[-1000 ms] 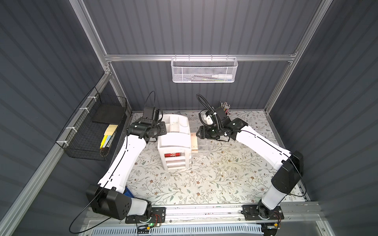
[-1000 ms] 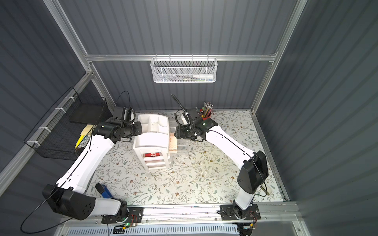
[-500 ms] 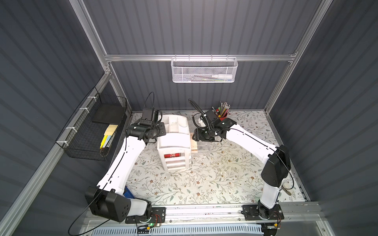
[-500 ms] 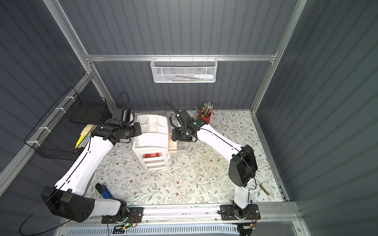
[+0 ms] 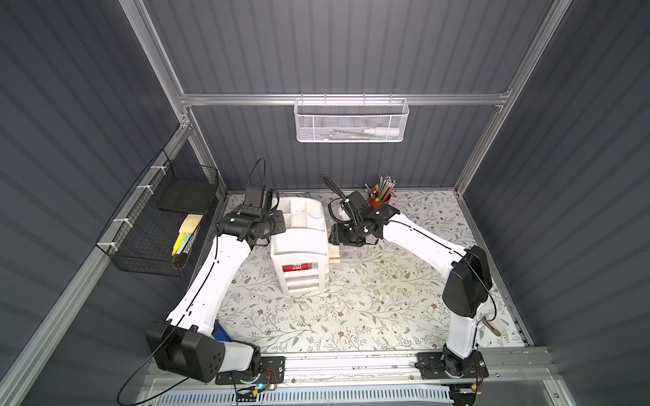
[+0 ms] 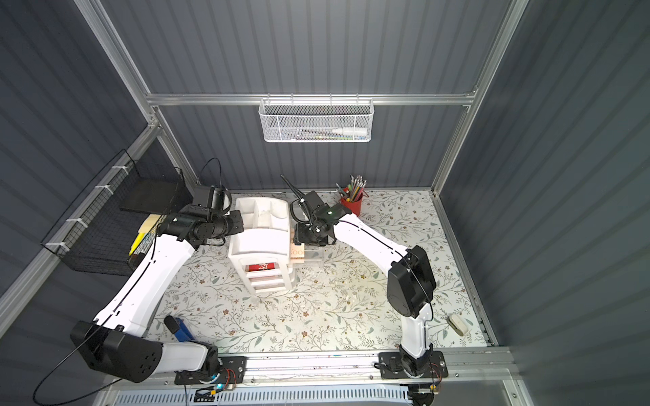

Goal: Take the postcards out of the drawer
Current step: Pick up the postcard from the drawer.

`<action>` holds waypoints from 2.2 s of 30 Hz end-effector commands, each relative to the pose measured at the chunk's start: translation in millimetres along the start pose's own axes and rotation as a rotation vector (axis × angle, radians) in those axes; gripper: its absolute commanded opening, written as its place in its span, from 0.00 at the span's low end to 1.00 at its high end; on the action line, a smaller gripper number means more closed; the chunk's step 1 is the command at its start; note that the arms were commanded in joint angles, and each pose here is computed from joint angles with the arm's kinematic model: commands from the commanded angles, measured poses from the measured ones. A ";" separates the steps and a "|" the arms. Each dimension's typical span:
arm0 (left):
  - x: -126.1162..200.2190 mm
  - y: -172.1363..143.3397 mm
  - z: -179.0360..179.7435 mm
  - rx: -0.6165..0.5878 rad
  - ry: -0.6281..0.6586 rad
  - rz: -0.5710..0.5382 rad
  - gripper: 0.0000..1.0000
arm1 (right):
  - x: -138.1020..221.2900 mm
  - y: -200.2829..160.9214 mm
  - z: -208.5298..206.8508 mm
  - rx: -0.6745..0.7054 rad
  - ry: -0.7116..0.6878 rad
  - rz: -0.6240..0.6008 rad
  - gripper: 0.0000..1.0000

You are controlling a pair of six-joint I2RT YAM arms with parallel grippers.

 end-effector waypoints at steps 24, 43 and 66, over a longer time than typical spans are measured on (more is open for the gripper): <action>8.4 -2.0 4.4 -0.012 0.005 -0.022 0.00 | -12.5 -4.2 23.1 -0.024 0.156 0.094 0.55; 10.0 -1.8 3.9 -0.016 -0.002 -0.028 0.00 | 1.5 -1.0 34.6 -0.029 0.278 0.058 0.53; 11.1 -1.7 3.4 -0.017 -0.009 -0.030 0.00 | 17.1 -0.1 35.9 -0.030 0.311 0.022 0.47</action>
Point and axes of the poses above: each gripper's point midway between its finger pads, its own x axis back along the fingers, its own z axis along the line the jaws close on, y = z × x, the point moved 6 cm from there along x, back along the fingers, and after that the axes turned 3 degrees about -x, right-handed, at the moved point
